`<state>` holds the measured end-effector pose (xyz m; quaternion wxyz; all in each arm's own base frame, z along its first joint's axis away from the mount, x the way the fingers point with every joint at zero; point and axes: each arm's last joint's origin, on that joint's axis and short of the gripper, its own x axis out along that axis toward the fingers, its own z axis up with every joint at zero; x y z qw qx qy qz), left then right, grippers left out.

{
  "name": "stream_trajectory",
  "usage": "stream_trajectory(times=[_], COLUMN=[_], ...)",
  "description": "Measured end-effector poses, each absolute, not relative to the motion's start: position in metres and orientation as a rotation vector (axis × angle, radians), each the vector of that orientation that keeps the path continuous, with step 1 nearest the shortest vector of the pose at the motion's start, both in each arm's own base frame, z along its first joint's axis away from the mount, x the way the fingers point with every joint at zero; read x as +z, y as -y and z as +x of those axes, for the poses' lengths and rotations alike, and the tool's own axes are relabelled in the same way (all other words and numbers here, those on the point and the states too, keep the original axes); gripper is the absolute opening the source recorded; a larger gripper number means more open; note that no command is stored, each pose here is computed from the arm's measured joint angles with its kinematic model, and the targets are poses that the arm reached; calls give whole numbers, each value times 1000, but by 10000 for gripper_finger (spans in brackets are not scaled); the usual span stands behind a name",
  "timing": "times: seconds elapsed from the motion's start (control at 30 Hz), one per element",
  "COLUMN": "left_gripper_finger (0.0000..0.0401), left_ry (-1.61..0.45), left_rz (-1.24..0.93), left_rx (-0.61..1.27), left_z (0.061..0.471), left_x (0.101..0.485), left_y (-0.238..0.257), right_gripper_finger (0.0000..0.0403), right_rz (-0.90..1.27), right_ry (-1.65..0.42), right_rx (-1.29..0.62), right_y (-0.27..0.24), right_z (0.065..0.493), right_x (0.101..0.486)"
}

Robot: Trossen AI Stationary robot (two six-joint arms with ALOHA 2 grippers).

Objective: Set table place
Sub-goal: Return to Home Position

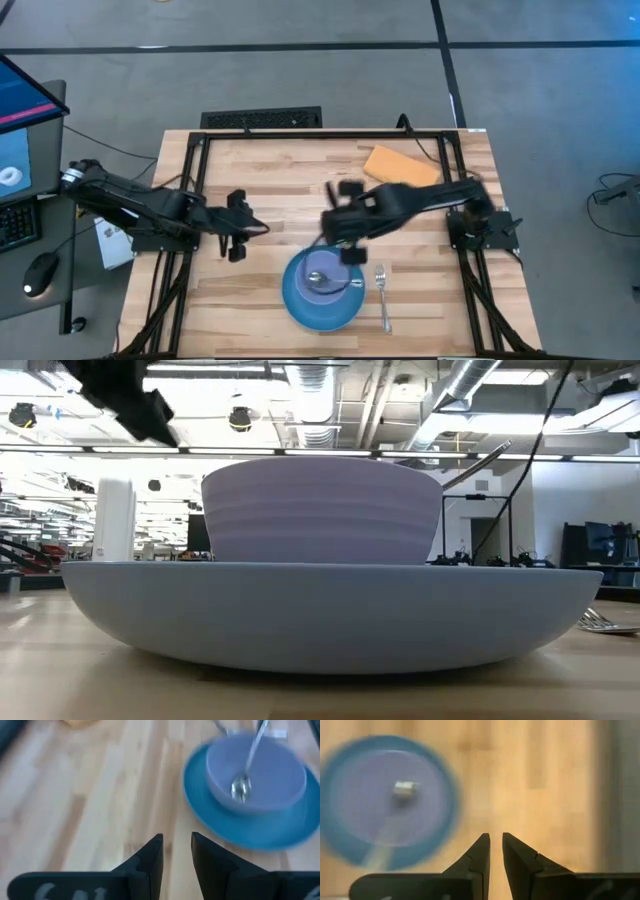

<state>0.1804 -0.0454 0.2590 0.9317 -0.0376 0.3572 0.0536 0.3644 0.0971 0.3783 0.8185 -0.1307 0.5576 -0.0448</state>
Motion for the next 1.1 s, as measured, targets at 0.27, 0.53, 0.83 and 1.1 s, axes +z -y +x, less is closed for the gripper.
stream_trajectory(times=[0.27,0.53,0.83,1.1], left_gripper_finger=[91,91,91,91], left_ry=[-507,-362,-163,-123], left_rz=[13,73,73,92], left_rx=[161,183,285,365], left_z=[163,149,129,113], left_x=[286,293,259,245], left_y=[41,35,24,9], right_gripper_finger=[75,75,75,75], right_rz=[-320,-201,-96,-36], right_ry=[-888,-595,-346,-208], right_rx=[-138,-138,-121,-166], right_y=[-73,-44,-17,-1], right_z=[284,196,125,94], right_x=[435,384,286,237])
